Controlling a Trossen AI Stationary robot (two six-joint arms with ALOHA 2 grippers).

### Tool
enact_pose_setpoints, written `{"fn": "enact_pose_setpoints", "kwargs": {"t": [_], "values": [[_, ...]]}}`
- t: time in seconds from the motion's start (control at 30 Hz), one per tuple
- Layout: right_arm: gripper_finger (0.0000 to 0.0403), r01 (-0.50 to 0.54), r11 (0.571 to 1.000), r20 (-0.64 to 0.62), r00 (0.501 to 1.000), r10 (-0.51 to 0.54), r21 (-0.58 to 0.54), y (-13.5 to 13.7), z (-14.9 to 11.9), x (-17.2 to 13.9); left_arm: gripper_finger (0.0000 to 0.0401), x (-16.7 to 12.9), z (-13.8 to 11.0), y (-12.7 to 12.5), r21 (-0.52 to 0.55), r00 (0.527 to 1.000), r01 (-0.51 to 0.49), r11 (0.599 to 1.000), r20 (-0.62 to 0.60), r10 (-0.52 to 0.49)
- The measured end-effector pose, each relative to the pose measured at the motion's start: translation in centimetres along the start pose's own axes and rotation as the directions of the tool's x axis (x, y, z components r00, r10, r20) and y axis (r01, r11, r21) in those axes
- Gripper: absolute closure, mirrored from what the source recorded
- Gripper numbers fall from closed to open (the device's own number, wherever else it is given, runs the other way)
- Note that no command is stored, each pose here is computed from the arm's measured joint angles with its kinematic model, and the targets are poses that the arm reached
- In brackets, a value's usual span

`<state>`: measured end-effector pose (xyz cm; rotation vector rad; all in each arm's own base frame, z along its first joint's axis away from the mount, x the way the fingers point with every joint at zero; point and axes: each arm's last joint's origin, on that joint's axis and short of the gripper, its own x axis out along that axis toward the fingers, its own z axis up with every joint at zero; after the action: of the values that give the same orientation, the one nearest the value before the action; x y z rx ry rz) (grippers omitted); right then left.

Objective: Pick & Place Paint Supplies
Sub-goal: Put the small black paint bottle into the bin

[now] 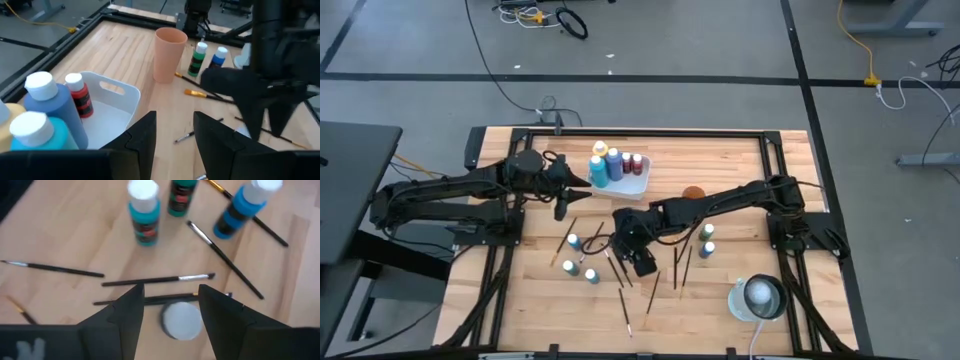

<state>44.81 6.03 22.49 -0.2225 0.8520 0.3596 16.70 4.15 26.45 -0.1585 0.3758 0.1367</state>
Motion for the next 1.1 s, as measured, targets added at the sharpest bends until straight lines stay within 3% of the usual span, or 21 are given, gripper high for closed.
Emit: {"fn": "enact_pose_setpoints", "kwargs": {"t": [0.27,0.6,0.9,1.0,1.1], "values": [[0.0211,0.034,0.998,-0.051,0.998,-0.031,0.052,-0.8,-0.8,0.7,0.0262,0.0,0.1,0.0,0.010,1.000,0.007,1.000,0.012,-0.007],[0.0214,-0.003,0.996,-0.067,0.998,0.008,0.087,-0.8,-1.2,1.4,0.0262,0.0,0.1,0.0,0.009,1.000,0.008,1.000,0.011,-0.008],[0.0287,-0.028,0.993,-0.078,0.996,0.037,0.114,-0.7,-1.4,1.4,0.0262,0.0,0.1,0.0,0.010,1.000,0.007,1.000,0.011,-0.008],[0.0288,-0.084,0.989,-0.063,0.994,0.092,0.118,-0.5,-1.4,1.4,0.0262,0.0,0.1,0.0,0.010,1.000,0.008,1.000,0.011,-0.008],[0.0288,-0.075,0.992,-0.049,0.996,0.080,0.101,-0.5,-1.0,0.6,0.0262,0.0,0.1,0.0,0.010,1.000,0.007,1.000,0.011,-0.007]]}}
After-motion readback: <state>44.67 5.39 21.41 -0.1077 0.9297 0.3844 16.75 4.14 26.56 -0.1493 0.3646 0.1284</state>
